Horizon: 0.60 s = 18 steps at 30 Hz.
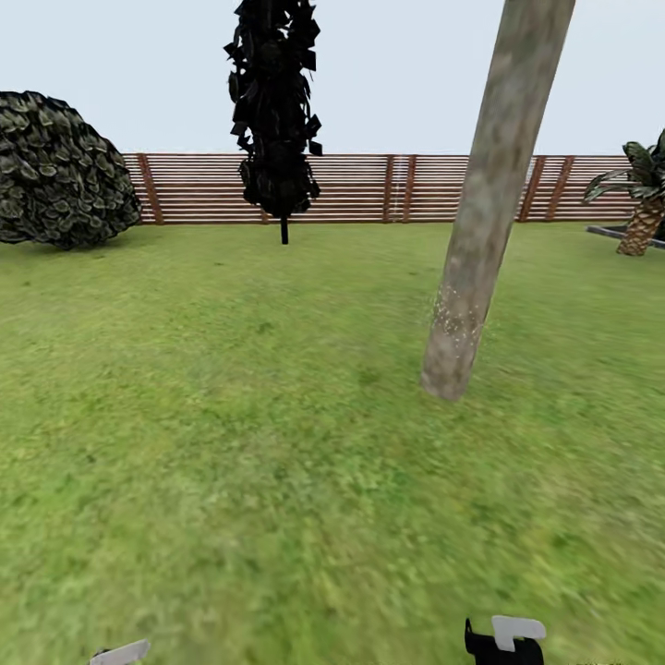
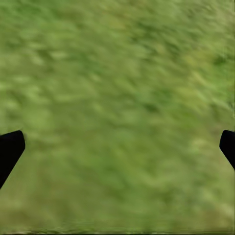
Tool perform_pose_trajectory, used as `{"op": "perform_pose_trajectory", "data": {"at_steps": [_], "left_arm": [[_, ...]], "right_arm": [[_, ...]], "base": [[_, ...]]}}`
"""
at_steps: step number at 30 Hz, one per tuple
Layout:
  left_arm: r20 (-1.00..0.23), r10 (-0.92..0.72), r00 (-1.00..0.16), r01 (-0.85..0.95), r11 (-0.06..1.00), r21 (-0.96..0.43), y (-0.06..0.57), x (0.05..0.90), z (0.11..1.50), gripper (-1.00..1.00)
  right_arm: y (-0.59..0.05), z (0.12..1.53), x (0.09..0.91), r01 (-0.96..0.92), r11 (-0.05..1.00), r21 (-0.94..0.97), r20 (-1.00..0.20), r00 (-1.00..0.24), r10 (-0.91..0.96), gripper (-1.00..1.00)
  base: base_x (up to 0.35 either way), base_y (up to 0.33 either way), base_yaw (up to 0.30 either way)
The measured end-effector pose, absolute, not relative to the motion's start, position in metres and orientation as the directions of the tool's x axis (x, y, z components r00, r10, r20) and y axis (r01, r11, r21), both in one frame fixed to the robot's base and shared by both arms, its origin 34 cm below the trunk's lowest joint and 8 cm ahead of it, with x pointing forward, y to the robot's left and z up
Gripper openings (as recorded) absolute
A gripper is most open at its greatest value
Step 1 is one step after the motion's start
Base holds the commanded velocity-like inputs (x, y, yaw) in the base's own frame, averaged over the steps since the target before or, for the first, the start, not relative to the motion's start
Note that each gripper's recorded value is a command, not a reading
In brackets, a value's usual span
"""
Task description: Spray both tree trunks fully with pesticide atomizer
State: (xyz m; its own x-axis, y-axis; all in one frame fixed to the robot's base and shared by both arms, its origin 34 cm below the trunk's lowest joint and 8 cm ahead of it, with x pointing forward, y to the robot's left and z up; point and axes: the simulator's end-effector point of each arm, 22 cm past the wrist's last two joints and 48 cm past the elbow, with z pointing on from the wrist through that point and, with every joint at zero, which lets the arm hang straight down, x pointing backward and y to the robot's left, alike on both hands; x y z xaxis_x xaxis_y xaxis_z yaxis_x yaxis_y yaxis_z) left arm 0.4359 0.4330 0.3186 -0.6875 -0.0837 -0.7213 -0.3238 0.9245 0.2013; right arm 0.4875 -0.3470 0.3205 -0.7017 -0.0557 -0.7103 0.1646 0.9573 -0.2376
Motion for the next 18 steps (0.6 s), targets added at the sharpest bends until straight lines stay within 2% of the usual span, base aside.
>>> {"op": "perform_pose_trajectory", "data": {"at_steps": [18], "left_arm": [[-0.721,-0.084,-0.688,-0.324,0.925,0.201,0.433,0.4358,0.3187,-1.0]], "right_arm": [[-0.3478,0.3212,0.4878,0.167,0.957,-0.239,-0.711,-0.701,-0.055,1.0]], "base": [[-0.017,0.0,0.284]]}}
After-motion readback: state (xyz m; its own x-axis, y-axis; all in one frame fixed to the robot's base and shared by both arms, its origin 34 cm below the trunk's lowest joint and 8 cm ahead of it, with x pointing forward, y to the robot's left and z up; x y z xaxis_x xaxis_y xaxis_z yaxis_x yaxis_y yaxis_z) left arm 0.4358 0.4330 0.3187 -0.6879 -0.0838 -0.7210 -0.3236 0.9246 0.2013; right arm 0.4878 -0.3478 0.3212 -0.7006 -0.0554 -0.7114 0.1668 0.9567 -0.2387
